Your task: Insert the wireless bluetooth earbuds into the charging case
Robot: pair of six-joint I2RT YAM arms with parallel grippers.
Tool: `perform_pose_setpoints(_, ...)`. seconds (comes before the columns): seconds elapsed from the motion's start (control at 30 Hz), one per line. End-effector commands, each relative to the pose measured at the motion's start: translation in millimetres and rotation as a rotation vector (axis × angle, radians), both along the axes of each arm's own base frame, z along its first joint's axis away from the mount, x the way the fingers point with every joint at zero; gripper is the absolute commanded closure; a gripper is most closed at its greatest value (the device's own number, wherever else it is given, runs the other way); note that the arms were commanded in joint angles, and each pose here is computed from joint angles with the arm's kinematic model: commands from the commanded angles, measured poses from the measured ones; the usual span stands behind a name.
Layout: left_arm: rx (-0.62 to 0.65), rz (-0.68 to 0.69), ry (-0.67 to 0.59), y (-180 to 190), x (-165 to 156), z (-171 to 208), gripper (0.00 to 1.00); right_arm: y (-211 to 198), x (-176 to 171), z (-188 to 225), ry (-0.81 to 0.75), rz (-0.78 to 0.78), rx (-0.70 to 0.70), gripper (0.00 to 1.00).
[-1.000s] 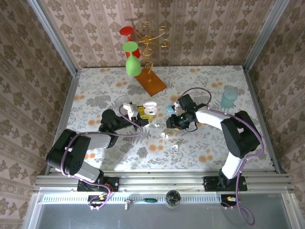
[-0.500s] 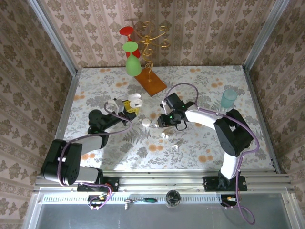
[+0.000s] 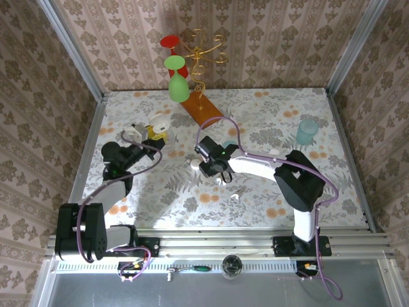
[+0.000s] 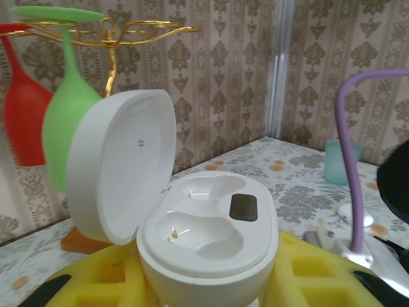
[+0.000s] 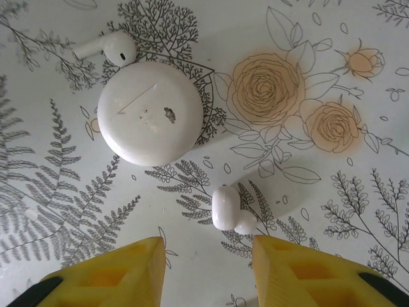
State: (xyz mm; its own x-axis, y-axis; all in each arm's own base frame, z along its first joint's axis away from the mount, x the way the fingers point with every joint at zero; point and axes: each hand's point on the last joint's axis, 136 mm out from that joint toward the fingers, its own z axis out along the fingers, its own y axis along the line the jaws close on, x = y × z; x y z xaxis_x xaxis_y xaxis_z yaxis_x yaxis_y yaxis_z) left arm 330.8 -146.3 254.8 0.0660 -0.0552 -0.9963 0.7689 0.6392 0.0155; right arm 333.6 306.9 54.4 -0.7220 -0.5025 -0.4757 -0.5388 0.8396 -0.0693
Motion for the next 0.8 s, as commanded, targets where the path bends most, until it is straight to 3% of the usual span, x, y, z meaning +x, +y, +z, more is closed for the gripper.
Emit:
perform_pose_setpoints(0.0, 0.016, 0.024, -0.068, 5.3, 6.8, 22.4, 0.68, -13.6, 8.2, -4.5, -0.043, 0.001, -0.147, 0.57)
perform_pose_setpoints(0.77, 0.007, 0.003, -0.063, 3.1, 6.8, 16.7, 0.68, 0.0, 17.2, -30.3, 0.010, 0.037, -0.235, 0.66)
